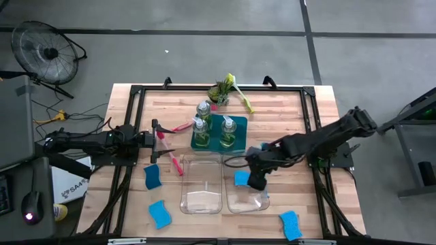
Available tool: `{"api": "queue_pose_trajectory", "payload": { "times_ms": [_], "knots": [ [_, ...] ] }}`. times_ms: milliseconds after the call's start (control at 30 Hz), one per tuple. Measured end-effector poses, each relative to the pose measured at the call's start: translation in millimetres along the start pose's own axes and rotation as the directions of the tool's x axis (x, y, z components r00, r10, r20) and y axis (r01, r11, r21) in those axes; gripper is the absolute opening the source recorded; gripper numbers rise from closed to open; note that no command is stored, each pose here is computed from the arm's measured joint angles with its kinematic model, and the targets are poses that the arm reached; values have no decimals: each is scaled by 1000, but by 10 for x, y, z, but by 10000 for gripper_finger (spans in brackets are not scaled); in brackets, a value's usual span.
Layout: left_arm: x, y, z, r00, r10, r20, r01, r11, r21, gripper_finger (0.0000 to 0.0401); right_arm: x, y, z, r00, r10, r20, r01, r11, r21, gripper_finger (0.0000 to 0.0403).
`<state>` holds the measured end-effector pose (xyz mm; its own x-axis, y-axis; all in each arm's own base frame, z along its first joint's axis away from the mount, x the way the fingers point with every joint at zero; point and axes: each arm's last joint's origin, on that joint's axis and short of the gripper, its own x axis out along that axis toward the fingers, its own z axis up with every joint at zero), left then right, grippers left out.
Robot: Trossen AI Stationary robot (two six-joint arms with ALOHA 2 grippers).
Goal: Pick & Place Kitchen Sink Supplies
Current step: Put the blue sponge into the right transparent bin
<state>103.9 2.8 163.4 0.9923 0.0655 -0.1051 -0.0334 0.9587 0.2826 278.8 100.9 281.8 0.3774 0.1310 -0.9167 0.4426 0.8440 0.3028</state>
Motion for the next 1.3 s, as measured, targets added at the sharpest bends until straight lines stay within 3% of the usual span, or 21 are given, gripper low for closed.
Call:
{"api": "queue_pose_trajectory", "payload": {
  "times_ms": [133, 267, 400, 600, 867, 1033, 1300],
  "knots": [
    [0, 0, 0, 1000, 0, 0, 0, 1000, 0, 344, -211, -34, -187, 998, -8, -56, 15, 991, 132, 319],
    [0, 0, 0, 1000, 0, 0, 0, 1000, 0, 344, -377, -69, -404, 992, -47, -120, 80, 956, 284, 319],
    [0, 0, 0, 1000, 0, 0, 0, 1000, 0, 344, -456, -79, -629, 974, -124, -187, 196, 879, 436, 319],
    [0, 0, 0, 1000, 0, 0, 0, 1000, 0, 344, -340, 30, -906, 949, -151, -277, 291, 759, 583, 319],
    [0, 0, 0, 1000, 0, 0, 0, 1000, 0, 344, 4, 252, -1329, 898, -131, -420, 399, 646, 651, 319],
    [0, 0, 0, 1000, 0, 0, 0, 1000, 0, 344, 219, 437, -1558, 847, -99, -522, 456, 640, 618, 319],
    [0, 0, 0, 1000, 0, 0, 0, 1000, 0, 344, 455, 609, -1682, 849, -48, -526, 433, 633, 642, 319]
  ]
}}
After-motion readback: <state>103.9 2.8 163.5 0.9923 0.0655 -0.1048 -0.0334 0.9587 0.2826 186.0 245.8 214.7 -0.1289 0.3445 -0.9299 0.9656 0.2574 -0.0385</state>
